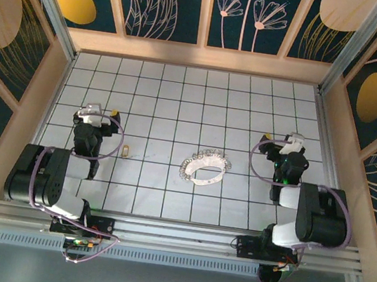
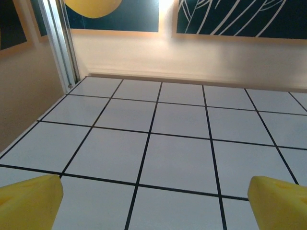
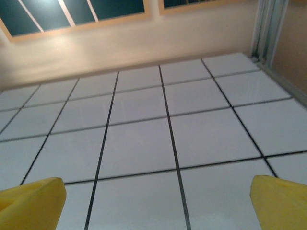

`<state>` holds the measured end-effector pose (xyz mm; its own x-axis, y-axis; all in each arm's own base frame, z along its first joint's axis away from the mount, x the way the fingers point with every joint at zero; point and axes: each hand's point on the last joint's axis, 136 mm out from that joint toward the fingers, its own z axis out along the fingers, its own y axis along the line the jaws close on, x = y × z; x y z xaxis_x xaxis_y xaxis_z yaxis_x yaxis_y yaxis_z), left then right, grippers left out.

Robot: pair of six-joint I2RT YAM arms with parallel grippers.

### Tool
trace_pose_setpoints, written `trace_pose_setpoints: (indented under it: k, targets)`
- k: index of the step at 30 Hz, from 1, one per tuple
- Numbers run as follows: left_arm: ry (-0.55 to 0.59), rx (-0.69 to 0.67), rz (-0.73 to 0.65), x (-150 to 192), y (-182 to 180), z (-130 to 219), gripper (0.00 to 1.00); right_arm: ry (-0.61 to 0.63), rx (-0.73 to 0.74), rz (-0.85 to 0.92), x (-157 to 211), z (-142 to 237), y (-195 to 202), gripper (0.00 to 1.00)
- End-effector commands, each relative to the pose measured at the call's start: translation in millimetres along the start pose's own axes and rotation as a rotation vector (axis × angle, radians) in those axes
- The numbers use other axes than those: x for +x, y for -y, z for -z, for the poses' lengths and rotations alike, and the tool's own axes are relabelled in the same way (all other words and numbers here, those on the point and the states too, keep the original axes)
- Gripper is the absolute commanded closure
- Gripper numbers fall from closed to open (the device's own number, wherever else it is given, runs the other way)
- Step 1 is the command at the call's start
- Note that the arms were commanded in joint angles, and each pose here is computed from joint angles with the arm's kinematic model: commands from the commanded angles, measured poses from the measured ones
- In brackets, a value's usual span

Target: Put the keys on the keyring

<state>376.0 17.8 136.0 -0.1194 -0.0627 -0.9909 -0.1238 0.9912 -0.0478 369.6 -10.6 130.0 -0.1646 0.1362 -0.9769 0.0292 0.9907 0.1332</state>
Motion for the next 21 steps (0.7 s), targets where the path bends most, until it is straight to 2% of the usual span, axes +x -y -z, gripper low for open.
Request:
trace_pose_setpoints:
  k: [1, 6, 12, 13, 18, 21]
  targets:
    - [0.001, -0.031, 0.021, -16.1, -4.6, -5.8, 0.01, 0.029, 0.058, -0.043, -26.5, 0.3, 9.5, 0.01]
    - [-0.041, -0.033, 0.038, -25.2, -3.5, -8.7, 0.01, -0.032, 0.135, -0.207, -37.4, 0.6, 20.5, 0.01]
    - [-0.054, 0.007, 0.145, -42.0, 4.9, -6.3, 0.02, -0.131, 0.031, -0.359, -37.5, -2.6, -2.2, 0.01]
    - [-0.057, 0.019, 0.174, -46.3, 7.4, -5.8, 0.02, -0.16, 0.037, -0.401, -32.5, -1.8, -2.5, 0.01]
    - [-0.082, 0.082, 0.345, -66.9, 21.1, -4.8, 0.02, -0.299, -0.131, -0.497, -13.7, 6.7, -37.8, 0.02]
    - [-0.126, 0.138, 0.43, -72.7, 33.2, -3.8, 0.01, -0.388, -0.189, -0.546, 2.0, 16.6, -56.5, 0.07]
